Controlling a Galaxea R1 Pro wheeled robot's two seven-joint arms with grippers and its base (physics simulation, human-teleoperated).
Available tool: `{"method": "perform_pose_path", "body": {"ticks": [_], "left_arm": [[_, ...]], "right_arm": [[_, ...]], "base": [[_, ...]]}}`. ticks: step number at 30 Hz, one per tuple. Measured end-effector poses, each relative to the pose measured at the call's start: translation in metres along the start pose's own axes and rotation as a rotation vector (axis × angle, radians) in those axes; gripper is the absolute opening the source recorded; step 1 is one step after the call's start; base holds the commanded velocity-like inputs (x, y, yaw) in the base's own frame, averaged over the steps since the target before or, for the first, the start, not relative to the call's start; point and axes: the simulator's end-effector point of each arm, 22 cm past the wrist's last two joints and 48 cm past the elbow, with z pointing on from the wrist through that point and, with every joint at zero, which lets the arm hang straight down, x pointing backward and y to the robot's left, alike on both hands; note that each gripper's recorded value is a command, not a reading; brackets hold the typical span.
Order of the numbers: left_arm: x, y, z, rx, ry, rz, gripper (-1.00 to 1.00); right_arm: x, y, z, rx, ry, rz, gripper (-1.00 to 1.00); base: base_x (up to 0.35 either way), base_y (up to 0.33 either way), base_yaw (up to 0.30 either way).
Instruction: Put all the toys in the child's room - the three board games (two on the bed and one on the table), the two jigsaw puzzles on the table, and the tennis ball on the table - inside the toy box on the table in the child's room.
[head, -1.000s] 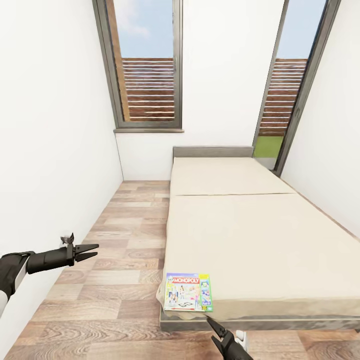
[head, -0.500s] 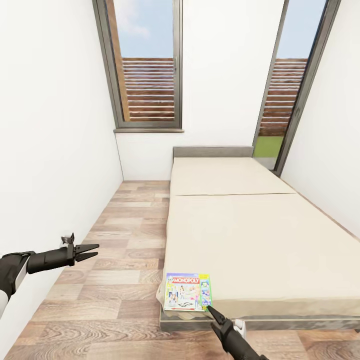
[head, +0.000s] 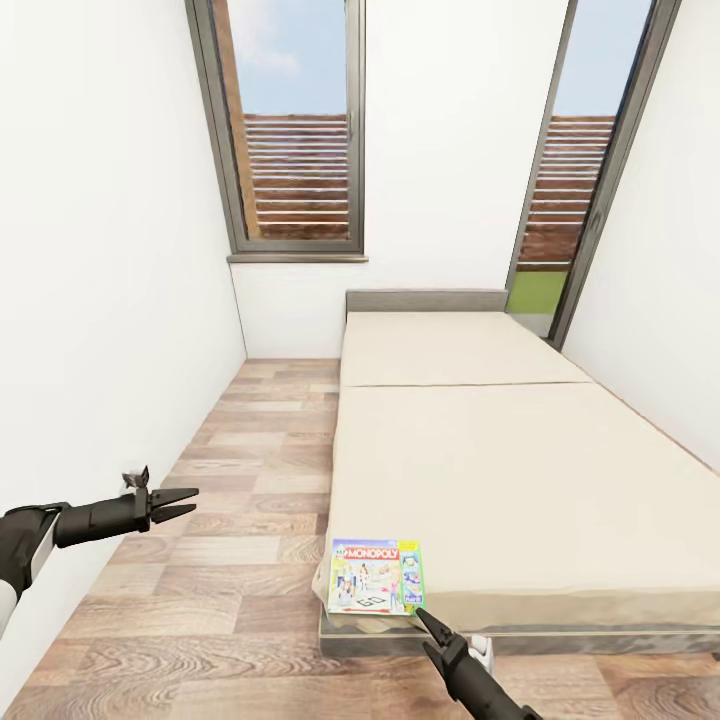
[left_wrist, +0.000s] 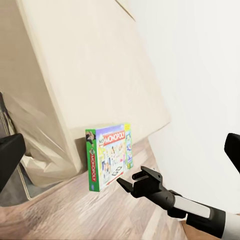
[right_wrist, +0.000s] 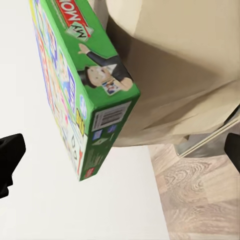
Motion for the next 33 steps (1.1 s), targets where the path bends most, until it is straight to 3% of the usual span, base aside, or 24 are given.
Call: {"method": "perform_pose_path", "body": {"ticks": [10, 33], "left_arm": [[0.007, 0.008, 0.002, 0.000, 0.001, -0.002, 1.00], [0.007, 0.008, 0.002, 0.002, 0.000, -0.002, 1.00]], "right_arm": [[0.002, -0.009, 0.002, -0.002, -0.003, -0.001, 1.00], [-0.018, 0.035, 0.026, -0.090, -0.019, -0.063, 1.00]], "base": [[0.000, 0.000, 0.000], [0.000, 0.000, 0.000]]}}
